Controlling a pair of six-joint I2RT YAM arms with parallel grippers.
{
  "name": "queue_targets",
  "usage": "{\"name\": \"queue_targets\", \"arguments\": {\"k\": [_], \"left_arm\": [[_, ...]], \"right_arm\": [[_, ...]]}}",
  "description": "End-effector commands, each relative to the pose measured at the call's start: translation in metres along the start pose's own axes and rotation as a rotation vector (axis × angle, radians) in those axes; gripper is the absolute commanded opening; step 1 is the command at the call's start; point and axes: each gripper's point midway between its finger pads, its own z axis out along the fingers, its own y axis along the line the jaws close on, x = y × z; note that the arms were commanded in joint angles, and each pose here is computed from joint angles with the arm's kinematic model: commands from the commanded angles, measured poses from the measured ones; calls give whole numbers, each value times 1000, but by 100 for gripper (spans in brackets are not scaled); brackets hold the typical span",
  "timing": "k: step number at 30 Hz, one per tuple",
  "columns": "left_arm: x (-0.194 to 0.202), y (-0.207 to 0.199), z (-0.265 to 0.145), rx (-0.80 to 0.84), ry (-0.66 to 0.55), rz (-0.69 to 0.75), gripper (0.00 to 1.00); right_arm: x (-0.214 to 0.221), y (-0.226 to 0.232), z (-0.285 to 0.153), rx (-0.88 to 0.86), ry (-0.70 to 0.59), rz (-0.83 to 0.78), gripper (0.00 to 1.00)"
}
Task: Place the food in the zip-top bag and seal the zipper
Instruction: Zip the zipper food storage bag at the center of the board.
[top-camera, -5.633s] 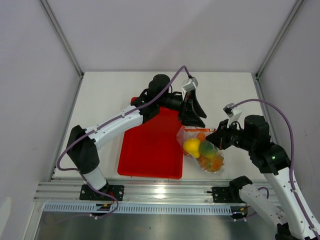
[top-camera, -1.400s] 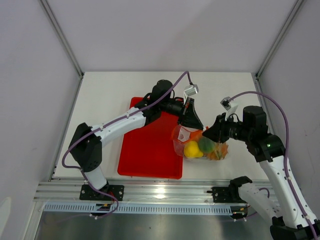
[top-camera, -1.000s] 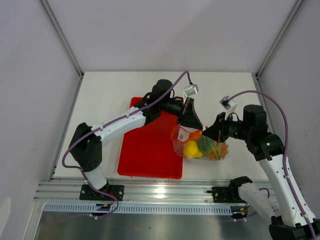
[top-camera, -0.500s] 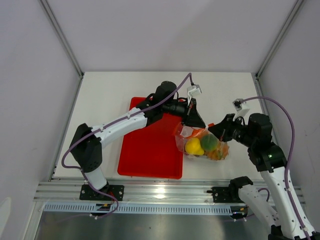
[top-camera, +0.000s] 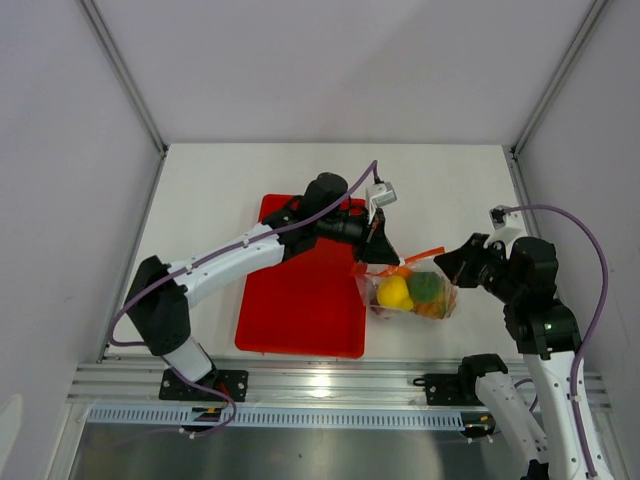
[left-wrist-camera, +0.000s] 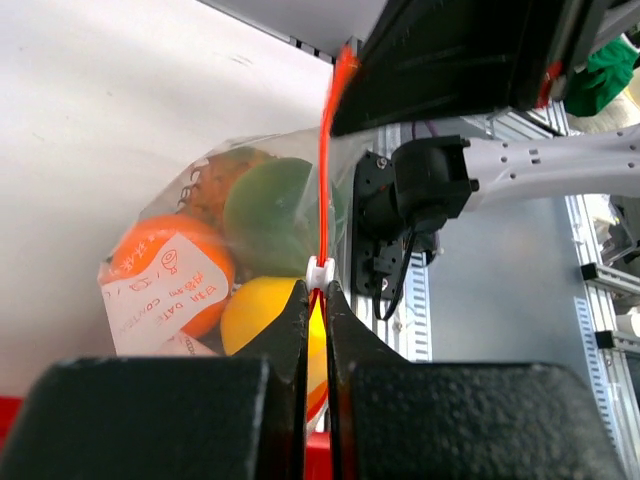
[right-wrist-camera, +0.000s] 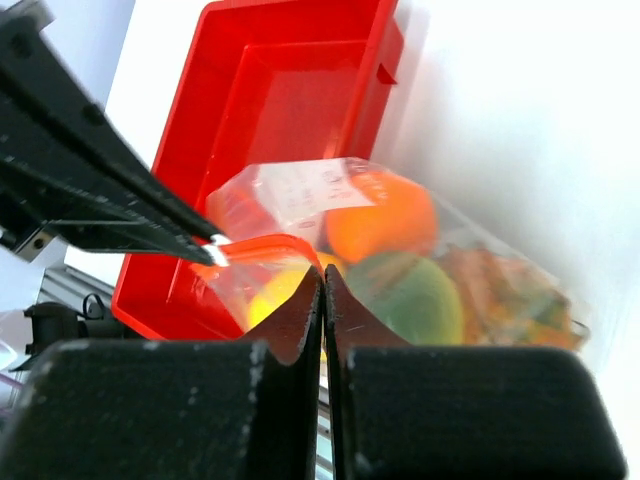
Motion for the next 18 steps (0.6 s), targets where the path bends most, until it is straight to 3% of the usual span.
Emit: {"name": "queue_targets", "arguments": {"k": [1,10,14,15,18], "left_arm": [[-3,-11,-29,-31,-10,47,1],[-3,-19,-38,-12,-7,59,1],[-5,-24,-33,42,-8,51,1],[-6,-23,-30,53,-9,45,1],[-5,-25,-25,88,-4,34,0]], "right_arm": [[-9,-20,-7,107,-55,-4,0],[-11,-27,-18,170,-45,12,0],[-19,5,-22,21,-28,-35,2],[-25,19,-27,-36,-31,-50,21],[-34,33,-26,-101,-16,-93,49]]}}
